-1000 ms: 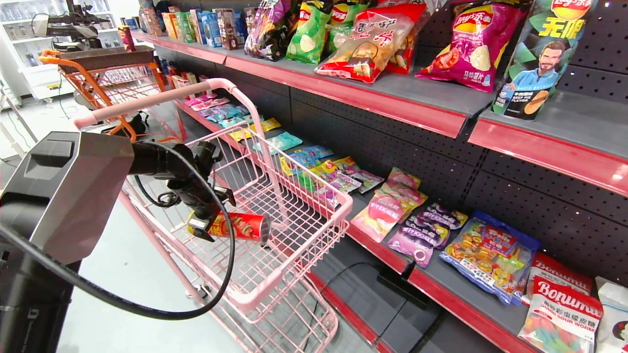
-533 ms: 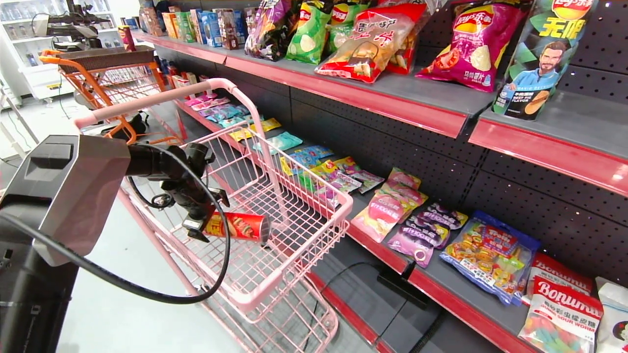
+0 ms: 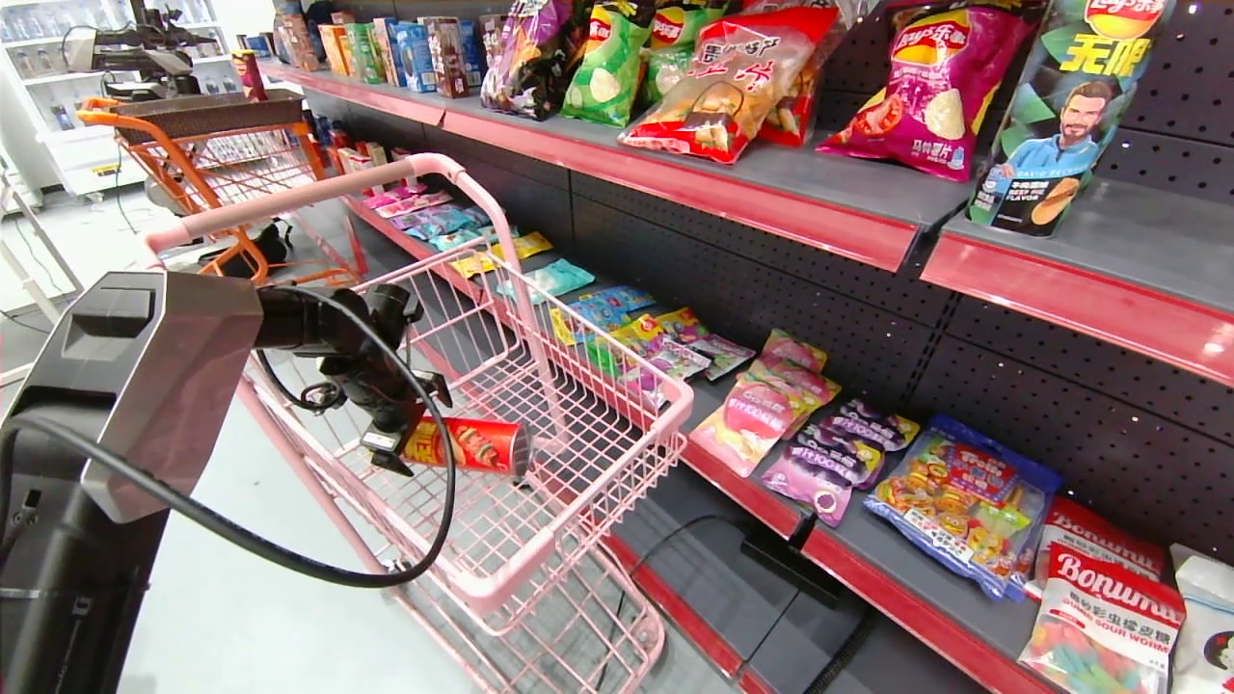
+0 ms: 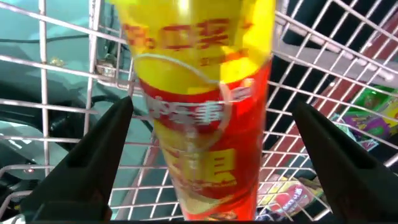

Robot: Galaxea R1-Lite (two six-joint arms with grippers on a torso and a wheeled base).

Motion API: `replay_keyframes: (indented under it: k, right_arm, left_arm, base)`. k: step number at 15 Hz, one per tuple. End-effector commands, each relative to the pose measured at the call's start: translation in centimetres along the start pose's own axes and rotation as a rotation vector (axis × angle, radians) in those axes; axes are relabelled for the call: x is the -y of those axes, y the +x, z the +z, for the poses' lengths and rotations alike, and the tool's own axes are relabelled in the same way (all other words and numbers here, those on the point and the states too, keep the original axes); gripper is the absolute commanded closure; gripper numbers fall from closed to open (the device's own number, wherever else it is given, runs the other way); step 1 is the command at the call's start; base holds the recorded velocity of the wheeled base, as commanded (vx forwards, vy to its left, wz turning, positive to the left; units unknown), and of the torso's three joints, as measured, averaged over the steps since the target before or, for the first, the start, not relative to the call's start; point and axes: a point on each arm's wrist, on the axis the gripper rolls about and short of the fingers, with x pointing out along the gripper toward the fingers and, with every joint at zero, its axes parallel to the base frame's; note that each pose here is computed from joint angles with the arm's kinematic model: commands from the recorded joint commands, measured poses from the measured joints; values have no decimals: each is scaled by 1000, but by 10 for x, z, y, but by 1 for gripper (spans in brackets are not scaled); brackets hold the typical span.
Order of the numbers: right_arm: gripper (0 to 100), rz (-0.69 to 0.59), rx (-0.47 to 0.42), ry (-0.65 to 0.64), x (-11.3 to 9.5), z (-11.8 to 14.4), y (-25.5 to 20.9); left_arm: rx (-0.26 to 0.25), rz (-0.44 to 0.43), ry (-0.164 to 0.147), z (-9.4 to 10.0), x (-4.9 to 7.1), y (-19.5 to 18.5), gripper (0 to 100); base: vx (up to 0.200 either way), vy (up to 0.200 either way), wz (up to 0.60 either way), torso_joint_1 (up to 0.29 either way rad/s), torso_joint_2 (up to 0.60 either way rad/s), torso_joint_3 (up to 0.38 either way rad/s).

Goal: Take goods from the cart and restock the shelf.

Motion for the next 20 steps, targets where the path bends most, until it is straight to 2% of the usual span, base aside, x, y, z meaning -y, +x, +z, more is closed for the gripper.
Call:
replay_keyframes:
  k: [1,5,7,8,16,17,18,20]
  right_arm:
    - [0,1,1,0,0,0,0]
    - [0,1,1,0,0,0,0]
    - [0,1,1,0,0,0,0]
    - [0,1,1,0,0,0,0]
    - [0,1,1,-2,0,0,0]
    - [0,1,1,-2,0,0,0]
    - [0,1,1,-2,0,0,0]
    - [0,1,1,-2,0,0,0]
  left_arm:
    - [-3,14,-4,1,-2,6,0]
    - [-2,16,-7,3,-2,9,0]
    - [3,9,-18,8,-1,10,0]
    - [4,9,-19,8,-1,10,100]
    - [2,13,-21,9,-1,-5,100]
    - [3,-6,-9,7,2,-20,100]
    - [10,-45,24,6,6,-42,100]
    - [40,-113,118,2,9,-86,100]
  base:
    - [0,0,0,0,0,0]
    - [0,0,0,0,0,0]
    - [0,0,0,0,0,0]
    - [0,0,0,0,0,0]
    - [0,0,0,0,0,0]
    - [0,0,0,0,0,0]
    - [0,0,0,0,0,0]
    - [0,0,0,0,0,0]
